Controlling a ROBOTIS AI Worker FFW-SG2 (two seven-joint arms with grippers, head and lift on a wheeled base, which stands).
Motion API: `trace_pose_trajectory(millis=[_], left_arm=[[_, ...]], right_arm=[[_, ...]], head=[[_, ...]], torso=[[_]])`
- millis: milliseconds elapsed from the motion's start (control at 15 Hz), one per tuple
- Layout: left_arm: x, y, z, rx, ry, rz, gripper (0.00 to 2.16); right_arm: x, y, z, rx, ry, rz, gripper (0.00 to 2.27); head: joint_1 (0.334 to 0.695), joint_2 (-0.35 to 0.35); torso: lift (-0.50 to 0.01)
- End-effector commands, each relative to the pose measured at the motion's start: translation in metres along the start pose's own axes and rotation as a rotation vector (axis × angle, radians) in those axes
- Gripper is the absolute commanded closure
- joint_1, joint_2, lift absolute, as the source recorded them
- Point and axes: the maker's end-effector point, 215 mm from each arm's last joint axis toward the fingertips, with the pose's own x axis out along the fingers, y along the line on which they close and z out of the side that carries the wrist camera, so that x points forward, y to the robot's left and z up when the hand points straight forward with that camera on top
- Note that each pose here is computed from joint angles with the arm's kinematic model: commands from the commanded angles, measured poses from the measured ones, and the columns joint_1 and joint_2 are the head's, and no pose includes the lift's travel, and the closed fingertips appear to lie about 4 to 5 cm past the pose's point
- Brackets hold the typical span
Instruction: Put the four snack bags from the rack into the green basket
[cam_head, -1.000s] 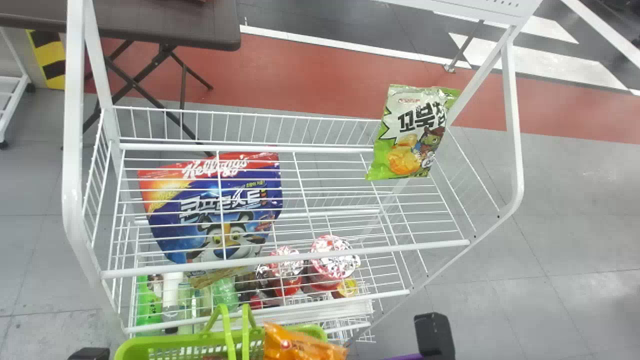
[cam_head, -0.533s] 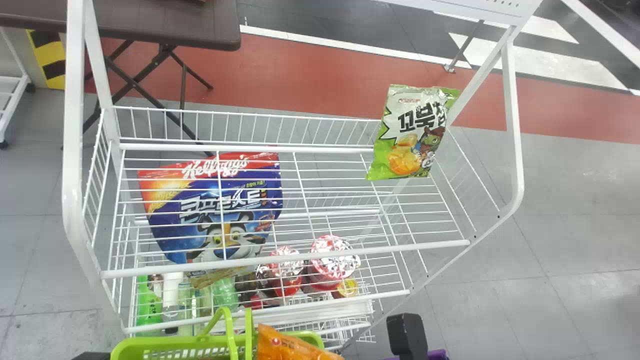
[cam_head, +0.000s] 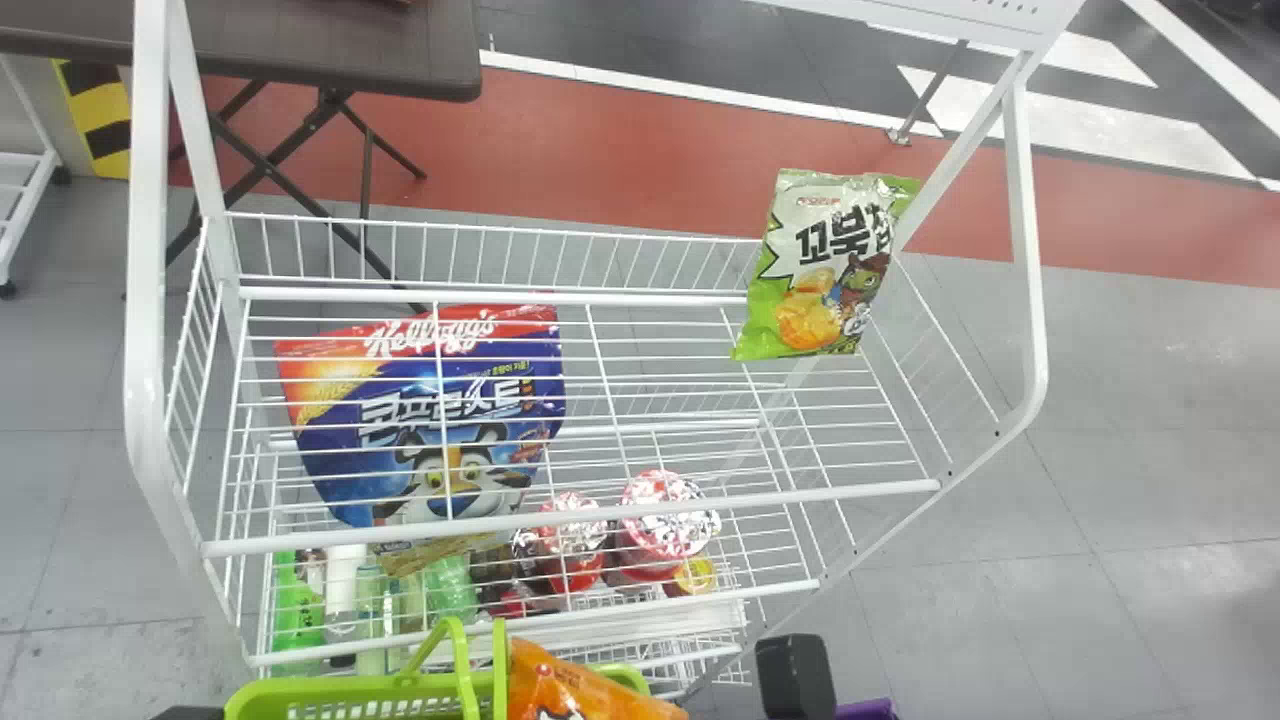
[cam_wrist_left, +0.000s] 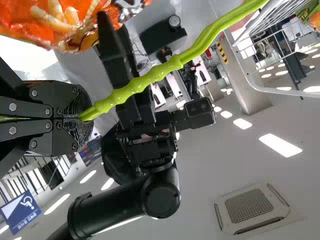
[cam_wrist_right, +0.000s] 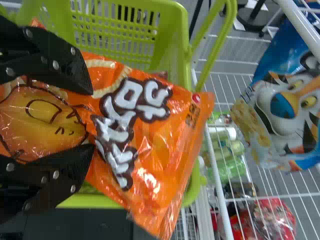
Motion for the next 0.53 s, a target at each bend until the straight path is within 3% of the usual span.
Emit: trace_pose_trajectory(millis=[0,467], left_arm=[[0.000,0.000,-0.001,-0.004,0.000,-0.001,2.13],[-0.001,0.002,0.000,-0.002,-0.002,0.004,2.13]], right_arm=[[-0.001,0.017,-0.002,0.007,-0.001,0.057,0.15],[-0.036,0.056,0.008,0.078,-0.051,0.274,0.15]], head=[[0.695,-0.350],[0.695,-0.350]], torso=[[-0.006],[-0.006]])
